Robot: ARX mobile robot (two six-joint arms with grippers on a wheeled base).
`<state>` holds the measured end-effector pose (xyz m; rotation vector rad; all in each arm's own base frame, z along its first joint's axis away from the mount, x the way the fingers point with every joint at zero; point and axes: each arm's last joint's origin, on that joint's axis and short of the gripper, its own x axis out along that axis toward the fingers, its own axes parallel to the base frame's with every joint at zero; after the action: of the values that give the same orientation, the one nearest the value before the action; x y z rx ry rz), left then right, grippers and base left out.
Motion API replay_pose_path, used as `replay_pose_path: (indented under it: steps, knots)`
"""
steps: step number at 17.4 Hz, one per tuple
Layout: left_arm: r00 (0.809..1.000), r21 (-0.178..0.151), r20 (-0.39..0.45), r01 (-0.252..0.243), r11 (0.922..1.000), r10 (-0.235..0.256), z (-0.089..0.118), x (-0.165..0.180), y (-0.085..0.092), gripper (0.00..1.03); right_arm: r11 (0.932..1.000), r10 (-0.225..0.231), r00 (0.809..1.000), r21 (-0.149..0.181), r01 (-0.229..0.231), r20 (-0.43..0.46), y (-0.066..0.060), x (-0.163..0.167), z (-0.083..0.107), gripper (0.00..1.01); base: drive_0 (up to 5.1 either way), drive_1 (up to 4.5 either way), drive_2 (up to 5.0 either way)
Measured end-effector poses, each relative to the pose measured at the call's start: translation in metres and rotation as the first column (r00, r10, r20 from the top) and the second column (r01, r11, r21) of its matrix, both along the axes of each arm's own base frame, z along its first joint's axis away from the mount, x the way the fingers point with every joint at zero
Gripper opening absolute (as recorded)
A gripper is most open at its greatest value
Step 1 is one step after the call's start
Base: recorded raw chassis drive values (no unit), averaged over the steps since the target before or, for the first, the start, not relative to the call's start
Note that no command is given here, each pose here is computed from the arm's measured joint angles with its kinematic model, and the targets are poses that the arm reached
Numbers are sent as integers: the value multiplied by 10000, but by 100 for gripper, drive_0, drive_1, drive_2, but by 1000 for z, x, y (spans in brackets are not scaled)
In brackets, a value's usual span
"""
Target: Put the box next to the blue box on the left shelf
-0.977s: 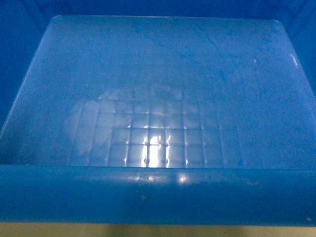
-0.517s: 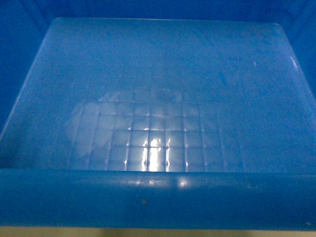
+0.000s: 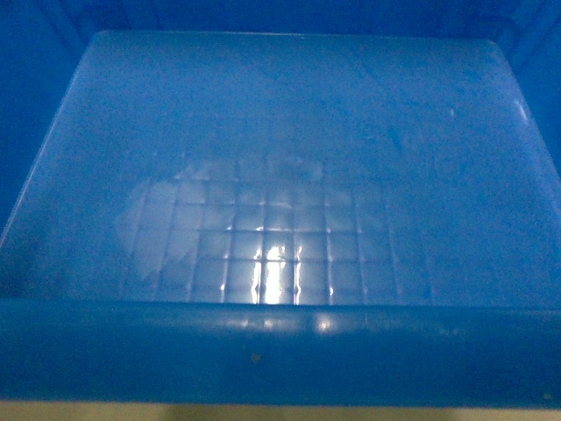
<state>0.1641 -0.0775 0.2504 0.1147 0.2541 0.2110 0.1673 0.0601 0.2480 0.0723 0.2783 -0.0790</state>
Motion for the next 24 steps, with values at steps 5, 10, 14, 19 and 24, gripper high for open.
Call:
replay_pose_path:
  steps: [5,10,14,19,24]
  knots:
    - [10000,-4,1,-1,10000,1,0,0,0,33,10000,-1,10000,5,1,4,0,0,0,9,0,0,0]
    - [10000,-2,-51,2,10000,-2,-1,0,0,33,10000,10,10000,2,-10,-39,0,0,-1,9,0,0,0]
    - [10000,-1,-51,-2,10000,2,-1,0,0,33,10000,10,10000,-10,-10,-40,0,0,-1,9,0,0,0]
    - [10000,-8,-27,-12,10000,12,-1,-1,0,33,10000,14,10000,-9,-14,-36,0,0,0,9,2,173,-170]
    - [10000,-22,3,-6,10000,6,-1,-1,0,33,10000,15,10000,2,-15,-5,0,0,0,9,12,443,-420]
